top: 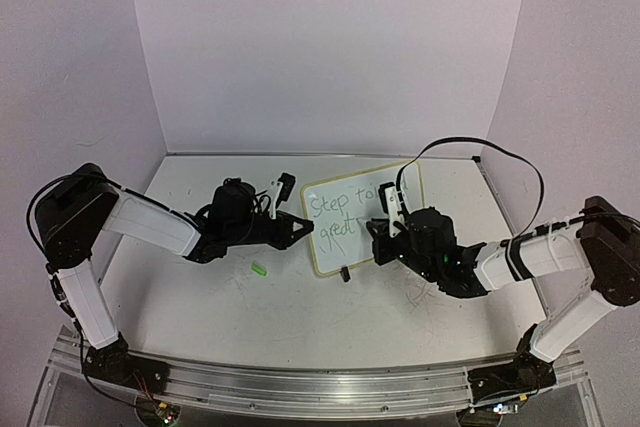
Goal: Write a sentence on the whiteboard
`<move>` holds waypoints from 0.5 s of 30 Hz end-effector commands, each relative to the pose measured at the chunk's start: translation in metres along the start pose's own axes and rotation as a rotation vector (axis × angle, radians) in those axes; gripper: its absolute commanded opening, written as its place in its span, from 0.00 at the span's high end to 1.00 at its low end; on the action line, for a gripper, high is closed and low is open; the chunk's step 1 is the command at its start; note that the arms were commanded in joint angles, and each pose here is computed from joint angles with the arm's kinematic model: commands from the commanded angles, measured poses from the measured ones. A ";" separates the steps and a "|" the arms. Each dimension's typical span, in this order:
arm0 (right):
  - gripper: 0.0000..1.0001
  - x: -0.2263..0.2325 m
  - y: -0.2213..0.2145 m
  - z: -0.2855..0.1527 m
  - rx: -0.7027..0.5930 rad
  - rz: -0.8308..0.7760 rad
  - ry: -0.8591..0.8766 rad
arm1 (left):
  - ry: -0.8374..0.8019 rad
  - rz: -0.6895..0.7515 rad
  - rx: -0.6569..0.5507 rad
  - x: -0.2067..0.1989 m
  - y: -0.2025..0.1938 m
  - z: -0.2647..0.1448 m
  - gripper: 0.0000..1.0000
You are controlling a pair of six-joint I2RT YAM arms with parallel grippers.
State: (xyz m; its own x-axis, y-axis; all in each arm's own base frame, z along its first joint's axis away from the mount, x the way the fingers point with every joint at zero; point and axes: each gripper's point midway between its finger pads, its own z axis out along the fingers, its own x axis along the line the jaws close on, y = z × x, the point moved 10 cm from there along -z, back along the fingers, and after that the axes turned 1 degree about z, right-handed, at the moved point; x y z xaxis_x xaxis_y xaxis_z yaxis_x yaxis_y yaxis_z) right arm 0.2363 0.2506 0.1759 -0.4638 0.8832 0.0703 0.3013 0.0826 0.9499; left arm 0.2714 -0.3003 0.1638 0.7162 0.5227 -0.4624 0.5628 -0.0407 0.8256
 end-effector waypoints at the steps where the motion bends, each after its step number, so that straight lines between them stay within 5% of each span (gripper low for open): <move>1: 1.00 0.001 0.004 0.000 0.003 0.027 -0.014 | 0.027 0.043 -0.031 -0.001 0.009 -0.006 1.00; 15: 1.00 0.001 -0.009 -0.006 0.060 0.039 0.008 | 0.032 0.044 -0.032 -0.001 0.008 -0.007 1.00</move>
State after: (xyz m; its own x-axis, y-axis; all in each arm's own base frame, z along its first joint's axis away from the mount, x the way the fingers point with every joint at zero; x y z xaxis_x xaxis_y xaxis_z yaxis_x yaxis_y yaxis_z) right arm 0.2333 0.2507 0.1729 -0.4551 0.8844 0.1037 0.3404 0.0651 0.9380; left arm 0.2714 -0.3003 0.1637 0.7161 0.5231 -0.4620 0.5627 -0.0410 0.8256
